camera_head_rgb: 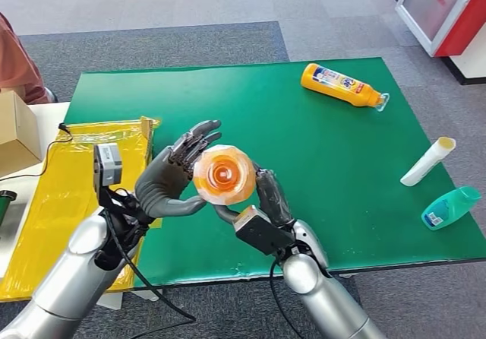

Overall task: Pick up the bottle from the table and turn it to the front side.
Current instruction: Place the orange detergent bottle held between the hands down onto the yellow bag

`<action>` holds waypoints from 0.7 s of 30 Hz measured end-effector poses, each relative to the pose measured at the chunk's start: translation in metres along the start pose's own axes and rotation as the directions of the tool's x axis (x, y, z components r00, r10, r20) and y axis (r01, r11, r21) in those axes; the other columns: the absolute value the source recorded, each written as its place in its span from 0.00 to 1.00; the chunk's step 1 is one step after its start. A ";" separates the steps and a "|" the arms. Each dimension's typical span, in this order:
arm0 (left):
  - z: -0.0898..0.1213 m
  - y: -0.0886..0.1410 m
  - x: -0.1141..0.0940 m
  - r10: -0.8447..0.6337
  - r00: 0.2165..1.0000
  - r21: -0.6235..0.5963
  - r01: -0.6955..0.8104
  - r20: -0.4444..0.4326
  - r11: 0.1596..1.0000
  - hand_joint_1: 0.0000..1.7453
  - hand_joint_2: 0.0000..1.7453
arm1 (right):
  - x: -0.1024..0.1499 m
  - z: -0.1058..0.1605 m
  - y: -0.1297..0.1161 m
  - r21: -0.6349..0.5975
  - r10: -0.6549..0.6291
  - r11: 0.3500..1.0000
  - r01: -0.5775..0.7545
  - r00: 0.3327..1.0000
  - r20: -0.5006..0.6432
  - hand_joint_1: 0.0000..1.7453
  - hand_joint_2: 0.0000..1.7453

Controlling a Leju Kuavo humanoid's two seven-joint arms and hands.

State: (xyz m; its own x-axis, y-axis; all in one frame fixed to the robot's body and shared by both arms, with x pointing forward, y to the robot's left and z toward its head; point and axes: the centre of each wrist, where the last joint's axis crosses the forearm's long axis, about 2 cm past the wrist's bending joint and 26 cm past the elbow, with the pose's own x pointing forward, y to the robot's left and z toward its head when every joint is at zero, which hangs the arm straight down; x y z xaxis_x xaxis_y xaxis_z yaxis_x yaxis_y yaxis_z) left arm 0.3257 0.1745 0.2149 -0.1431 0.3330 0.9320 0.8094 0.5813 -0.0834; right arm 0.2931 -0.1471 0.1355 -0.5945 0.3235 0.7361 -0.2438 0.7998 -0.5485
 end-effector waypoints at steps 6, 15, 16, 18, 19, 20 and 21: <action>0.005 0.001 -0.005 -0.073 0.996 -0.065 0.069 -0.050 0.995 0.00 1.00 | -0.006 0.003 0.003 0.026 -0.004 1.000 0.005 1.000 -0.029 1.00 1.00; 0.005 0.017 0.005 -0.229 0.966 -0.132 0.214 -0.117 0.968 0.00 1.00 | -0.010 0.004 0.005 0.039 -0.002 0.999 0.004 0.999 -0.046 1.00 1.00; 0.004 0.019 0.007 -0.246 0.961 -0.138 0.229 -0.124 0.964 0.00 1.00 | -0.010 0.004 0.005 0.040 -0.002 0.999 0.003 0.999 -0.046 1.00 1.00; 0.001 0.023 0.012 -0.279 0.951 -0.151 0.258 -0.137 0.954 0.25 1.00 | -0.011 0.004 0.005 0.041 0.001 0.999 0.001 0.999 -0.045 1.00 1.00; -0.001 0.026 0.014 -0.293 0.946 -0.158 0.270 -0.142 0.950 0.50 1.00 | -0.011 0.004 0.005 0.042 0.002 0.999 -0.001 0.999 -0.045 1.00 1.00; -0.002 0.028 0.017 -0.306 0.940 -0.164 0.282 -0.148 0.945 0.75 1.00 | -0.011 0.004 0.005 0.042 0.004 0.999 -0.002 0.999 -0.045 1.00 1.00; -0.003 0.030 0.019 -0.317 0.936 -0.168 0.291 -0.152 0.942 1.00 1.00 | -0.011 0.004 0.005 0.043 0.005 0.999 -0.003 0.999 -0.044 1.00 1.00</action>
State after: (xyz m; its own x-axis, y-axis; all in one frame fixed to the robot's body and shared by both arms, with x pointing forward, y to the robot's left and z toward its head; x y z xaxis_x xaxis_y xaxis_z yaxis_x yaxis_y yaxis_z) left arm 0.3492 0.1959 0.2313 -0.3038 0.0151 0.9526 0.8161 0.5201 0.2521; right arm 0.2954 -0.1484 0.1235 -0.5610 0.3493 0.7505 -0.2747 0.7767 -0.5668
